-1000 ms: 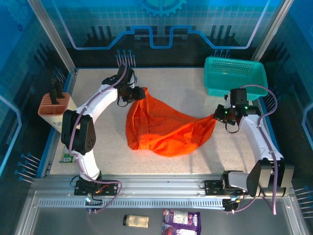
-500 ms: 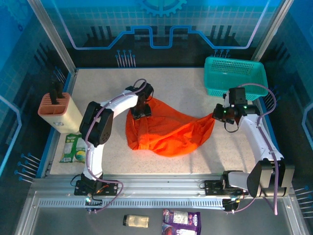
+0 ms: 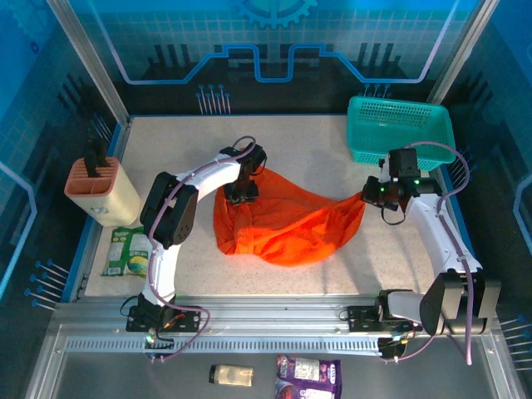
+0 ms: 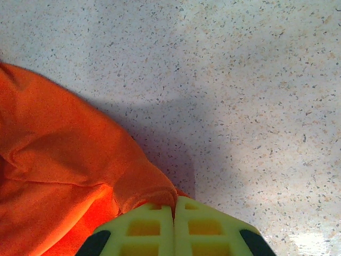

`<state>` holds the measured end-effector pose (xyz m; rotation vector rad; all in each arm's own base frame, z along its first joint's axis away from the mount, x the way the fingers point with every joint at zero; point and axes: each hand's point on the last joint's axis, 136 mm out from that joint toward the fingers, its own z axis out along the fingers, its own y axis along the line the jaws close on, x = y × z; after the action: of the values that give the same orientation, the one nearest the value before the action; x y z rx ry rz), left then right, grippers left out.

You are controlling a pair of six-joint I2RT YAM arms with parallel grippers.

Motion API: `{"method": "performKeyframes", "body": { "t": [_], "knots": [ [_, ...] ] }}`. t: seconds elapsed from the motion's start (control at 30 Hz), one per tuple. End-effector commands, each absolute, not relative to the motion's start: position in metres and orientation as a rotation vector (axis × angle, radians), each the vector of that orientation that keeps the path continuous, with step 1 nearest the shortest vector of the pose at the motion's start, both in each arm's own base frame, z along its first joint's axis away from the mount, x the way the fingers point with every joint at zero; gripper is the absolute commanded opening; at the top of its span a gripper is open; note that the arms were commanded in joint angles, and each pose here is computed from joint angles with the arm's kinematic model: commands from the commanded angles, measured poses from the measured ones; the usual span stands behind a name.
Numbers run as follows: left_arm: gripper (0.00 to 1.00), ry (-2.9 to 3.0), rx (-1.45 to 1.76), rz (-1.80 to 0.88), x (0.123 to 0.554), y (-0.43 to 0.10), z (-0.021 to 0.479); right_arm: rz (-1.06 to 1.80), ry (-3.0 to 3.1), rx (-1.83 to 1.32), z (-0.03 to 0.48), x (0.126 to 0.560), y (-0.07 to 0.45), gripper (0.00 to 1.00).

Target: Fold the inside-out t-shirt

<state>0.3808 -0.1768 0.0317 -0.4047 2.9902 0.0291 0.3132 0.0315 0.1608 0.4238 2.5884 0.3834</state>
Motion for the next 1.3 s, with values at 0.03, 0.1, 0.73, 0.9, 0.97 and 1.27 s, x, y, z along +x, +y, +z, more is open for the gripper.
{"method": "performKeyframes", "body": {
  "t": [0.03, 0.1, 0.73, 0.9, 0.97, 1.27],
  "knots": [
    [0.26, 2.960, -0.364, 0.044, 0.379, -0.173, 0.058, 0.385, 2.555, 0.397, 0.176, 0.314, 0.035, 0.00],
    [0.25, 2.954, -0.360, 0.030, 0.379, -0.174, 0.062, 0.382, 2.553, 0.397, 0.177, 0.313, 0.034, 0.00],
    [0.06, 2.937, -0.333, -0.016, 0.367, -0.171, 0.076, 0.362, 2.550, 0.389, 0.183, 0.309, 0.035, 0.00],
    [0.00, 2.841, -0.324, -0.045, 0.380, -0.165, 0.103, 0.347, 2.525, 0.386, 0.192, 0.309, 0.033, 0.00],
    [0.00, 2.741, -0.330, -0.144, 0.392, -0.159, 0.133, 0.313, 2.483, 0.379, 0.207, 0.310, 0.028, 0.00],
    [0.00, 2.137, -0.439, -0.614, 0.414, -0.078, 0.334, 0.138, 2.210, 0.404, 0.311, 0.303, -0.021, 0.00]
  ]
}}
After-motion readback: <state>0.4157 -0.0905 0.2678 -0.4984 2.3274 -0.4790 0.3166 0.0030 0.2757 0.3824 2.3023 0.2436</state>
